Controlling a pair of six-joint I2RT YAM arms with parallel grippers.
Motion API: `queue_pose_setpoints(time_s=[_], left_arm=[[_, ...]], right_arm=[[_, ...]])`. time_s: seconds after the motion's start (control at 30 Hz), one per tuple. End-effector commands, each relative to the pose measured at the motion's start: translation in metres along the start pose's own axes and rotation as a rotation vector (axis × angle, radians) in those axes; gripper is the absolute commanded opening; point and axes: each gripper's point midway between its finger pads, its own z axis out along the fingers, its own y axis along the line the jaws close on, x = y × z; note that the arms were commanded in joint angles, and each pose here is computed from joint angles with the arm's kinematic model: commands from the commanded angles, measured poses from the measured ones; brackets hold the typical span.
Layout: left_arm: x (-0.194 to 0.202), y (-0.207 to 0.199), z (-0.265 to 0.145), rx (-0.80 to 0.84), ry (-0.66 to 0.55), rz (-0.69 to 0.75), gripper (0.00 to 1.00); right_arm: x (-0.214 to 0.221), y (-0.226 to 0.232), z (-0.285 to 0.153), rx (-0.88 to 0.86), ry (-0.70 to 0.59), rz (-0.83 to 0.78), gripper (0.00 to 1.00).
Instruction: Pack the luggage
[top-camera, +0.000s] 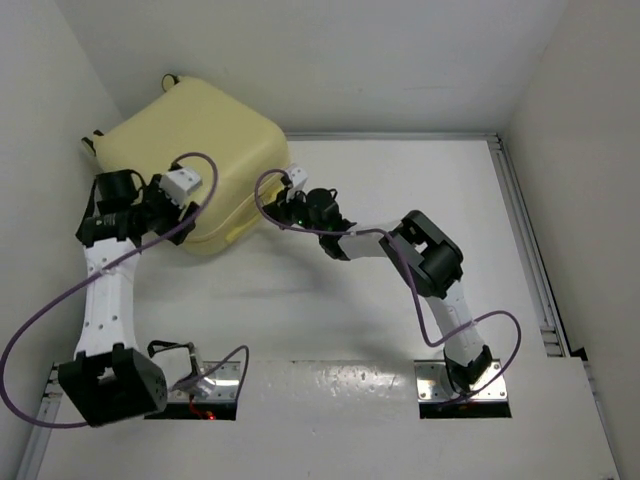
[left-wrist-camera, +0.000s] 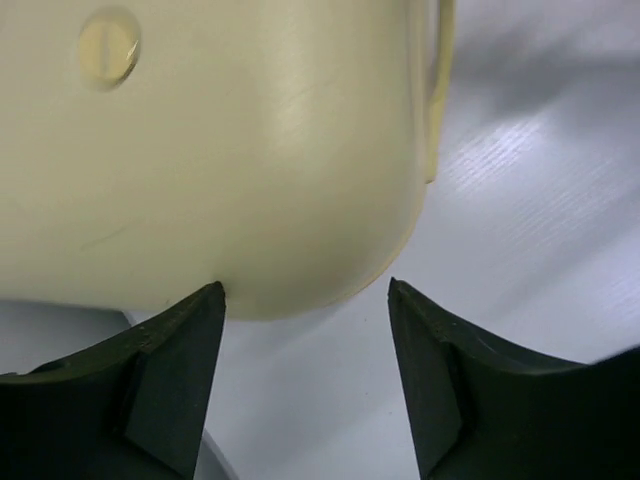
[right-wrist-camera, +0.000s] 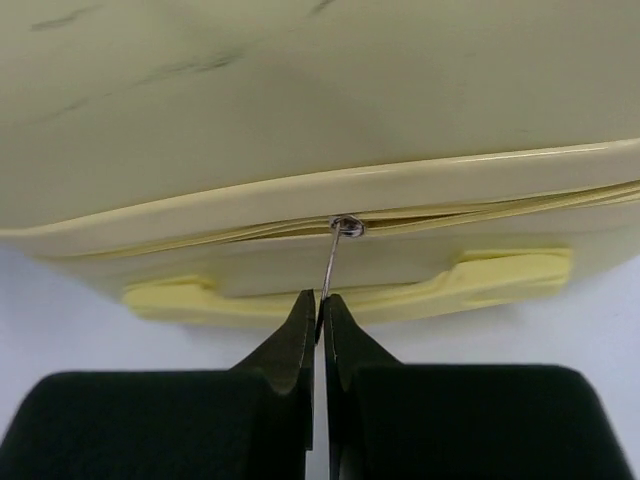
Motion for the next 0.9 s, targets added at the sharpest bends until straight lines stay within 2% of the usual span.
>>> queue_pose_setpoints(time_s=[0.0, 0.13, 0.27, 0.3, 0.33, 0.37, 0.43, 0.47, 0.53, 0.63, 0.67, 0.87], left_arm=[[-0.012, -0.084, 0.02, 0.283, -0.04, 0.164, 0.67], [0.001, -0.104, 0.035, 0.329, 0.041, 0.226, 0.55], [-0.003, -0.123, 0.046, 0.374, 0.021, 0.258, 0.54], [0.006, -0.134, 0.055, 0.379, 0.058, 0.222, 0.54], [0.005, -0.136, 0.061, 0.357, 0.056, 0.209, 0.54], [-0.001, -0.132, 0.074, 0.323, 0.029, 0.211, 0.54], [0.007, -0.131, 0.089, 0.253, 0.059, 0.181, 0.54], [-0.003, -0.125, 0.098, 0.21, 0.021, 0.183, 0.54], [-0.007, -0.119, 0.114, 0.135, 0.023, 0.125, 0.58], [-0.001, -0.112, 0.133, 0.06, 0.065, 0.118, 0.58], [-0.008, -0.104, 0.139, 0.017, 0.04, 0.112, 0.58], [-0.011, -0.098, 0.165, -0.062, 0.06, 0.143, 0.58]], right_arm=[[-0.072, 0.022, -0.011, -0.108, -0.126, 0.022, 0.0], [-0.053, -0.013, -0.01, -0.015, -0.056, 0.06, 0.0], [-0.048, -0.032, -0.004, 0.032, -0.042, 0.073, 0.0], [-0.039, -0.034, -0.002, 0.036, -0.026, 0.081, 0.0], [-0.037, -0.026, 0.0, 0.026, -0.023, 0.081, 0.0], [-0.042, -0.037, 0.001, 0.054, -0.038, 0.08, 0.0], [-0.041, -0.044, 0.002, 0.066, -0.037, 0.091, 0.0], [-0.042, -0.047, 0.002, 0.08, -0.039, 0.09, 0.0], [-0.043, -0.062, -0.003, 0.109, -0.038, 0.094, 0.0], [-0.042, -0.073, -0.009, 0.13, -0.031, 0.095, 0.0], [-0.039, -0.077, -0.011, 0.138, -0.023, 0.094, 0.0], [-0.04, -0.104, -0.02, 0.167, -0.018, 0.083, 0.0]])
